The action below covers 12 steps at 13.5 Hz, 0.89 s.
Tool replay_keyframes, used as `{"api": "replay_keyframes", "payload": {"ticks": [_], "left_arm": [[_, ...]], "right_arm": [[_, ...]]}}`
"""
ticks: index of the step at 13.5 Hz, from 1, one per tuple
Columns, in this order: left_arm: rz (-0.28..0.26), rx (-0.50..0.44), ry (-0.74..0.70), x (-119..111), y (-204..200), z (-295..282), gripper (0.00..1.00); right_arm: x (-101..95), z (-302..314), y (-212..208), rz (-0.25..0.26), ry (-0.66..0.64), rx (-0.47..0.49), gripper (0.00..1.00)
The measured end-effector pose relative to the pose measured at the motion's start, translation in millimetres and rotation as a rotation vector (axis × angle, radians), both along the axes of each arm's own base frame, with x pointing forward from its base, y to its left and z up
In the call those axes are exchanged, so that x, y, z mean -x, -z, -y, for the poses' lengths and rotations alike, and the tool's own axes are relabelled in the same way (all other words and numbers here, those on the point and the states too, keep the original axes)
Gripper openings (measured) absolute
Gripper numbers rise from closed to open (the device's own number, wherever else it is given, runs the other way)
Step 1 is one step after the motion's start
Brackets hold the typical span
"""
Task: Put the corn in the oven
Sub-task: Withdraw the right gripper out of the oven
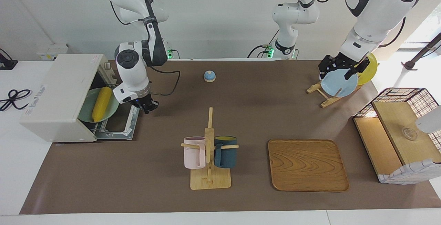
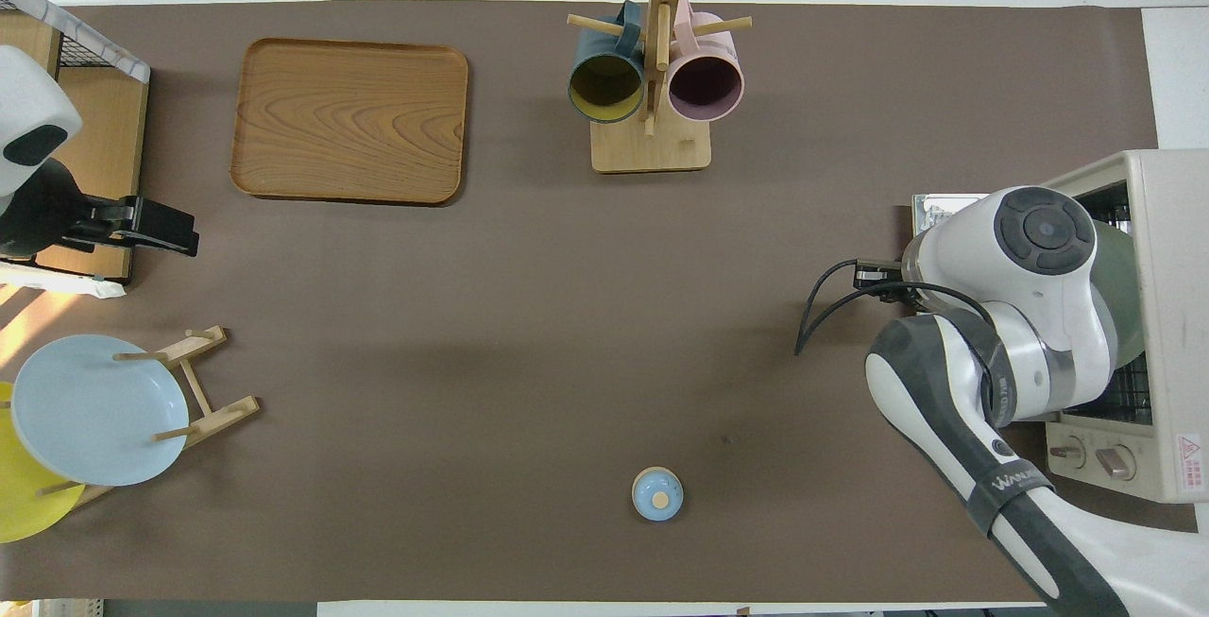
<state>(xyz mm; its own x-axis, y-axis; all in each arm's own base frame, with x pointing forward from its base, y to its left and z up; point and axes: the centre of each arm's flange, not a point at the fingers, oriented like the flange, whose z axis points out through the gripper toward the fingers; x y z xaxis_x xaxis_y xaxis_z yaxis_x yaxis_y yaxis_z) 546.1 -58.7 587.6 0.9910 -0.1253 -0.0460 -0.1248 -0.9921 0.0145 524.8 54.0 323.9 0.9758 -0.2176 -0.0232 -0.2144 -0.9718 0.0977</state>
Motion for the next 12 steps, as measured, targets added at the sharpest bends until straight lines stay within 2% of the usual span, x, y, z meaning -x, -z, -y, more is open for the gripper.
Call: {"api": "replay_keyframes", "payload": {"ticks": [9,12], "left_arm": [[0.0,0.0,0.0,0.0,0.0,0.0,1.0],[0.0,0.0,0.0,0.0,0.0,0.0,1.0]], "right_arm": [[8.6,30.6,24.1,-0.003,0.03,-0.009,0.01],[9.4,27.1,25.8,-0.007,-0.025,0.024,0.01]]}}
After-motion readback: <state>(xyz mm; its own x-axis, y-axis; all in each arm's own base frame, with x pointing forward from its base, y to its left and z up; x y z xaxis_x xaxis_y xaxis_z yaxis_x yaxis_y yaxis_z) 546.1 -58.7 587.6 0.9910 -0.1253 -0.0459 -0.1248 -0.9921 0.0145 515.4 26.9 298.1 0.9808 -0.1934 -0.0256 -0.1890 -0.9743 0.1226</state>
